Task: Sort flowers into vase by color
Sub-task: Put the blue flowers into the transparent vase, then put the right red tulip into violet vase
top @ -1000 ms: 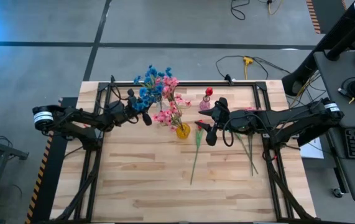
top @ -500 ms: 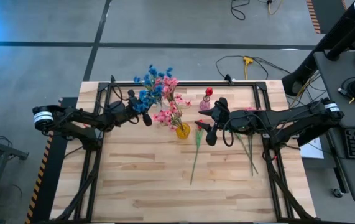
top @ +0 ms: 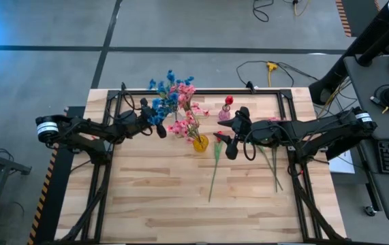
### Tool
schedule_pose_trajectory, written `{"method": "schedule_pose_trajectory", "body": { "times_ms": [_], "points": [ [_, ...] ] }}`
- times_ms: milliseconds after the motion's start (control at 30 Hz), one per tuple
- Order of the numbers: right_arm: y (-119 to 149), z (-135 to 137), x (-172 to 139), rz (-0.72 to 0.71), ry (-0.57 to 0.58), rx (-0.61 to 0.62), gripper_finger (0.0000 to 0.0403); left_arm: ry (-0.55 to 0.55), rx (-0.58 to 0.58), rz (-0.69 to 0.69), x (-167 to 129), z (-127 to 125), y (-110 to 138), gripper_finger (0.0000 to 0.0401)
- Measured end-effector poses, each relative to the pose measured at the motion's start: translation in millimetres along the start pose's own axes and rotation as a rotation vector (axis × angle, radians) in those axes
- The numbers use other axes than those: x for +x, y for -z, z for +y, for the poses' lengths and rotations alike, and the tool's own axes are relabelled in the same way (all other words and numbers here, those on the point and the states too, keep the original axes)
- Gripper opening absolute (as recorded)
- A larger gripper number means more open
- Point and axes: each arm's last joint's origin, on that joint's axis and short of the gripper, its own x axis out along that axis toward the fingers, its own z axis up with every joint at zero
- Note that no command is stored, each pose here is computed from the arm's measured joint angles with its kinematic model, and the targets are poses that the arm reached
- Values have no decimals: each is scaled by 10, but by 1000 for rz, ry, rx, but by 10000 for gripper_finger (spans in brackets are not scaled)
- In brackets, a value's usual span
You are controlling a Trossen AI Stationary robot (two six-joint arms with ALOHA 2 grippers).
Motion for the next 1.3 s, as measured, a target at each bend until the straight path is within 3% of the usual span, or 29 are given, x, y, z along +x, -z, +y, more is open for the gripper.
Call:
{"method": "schedule_pose_trajectory", "body": {
  "times_ms": [367, 600, 1300],
  "points": [
    [24, -3, 0, 23, 3, 22, 212, 0, 13, 0, 0, 0, 0, 115],
    [37, -5, -1, 35, 6, 37, 212, 0, 19, 0, -1, 0, -1, 153],
    [34, -5, -1, 32, 6, 37, 212, 7, 32, 79, -122, 28, -81, 167]
  ]
}}
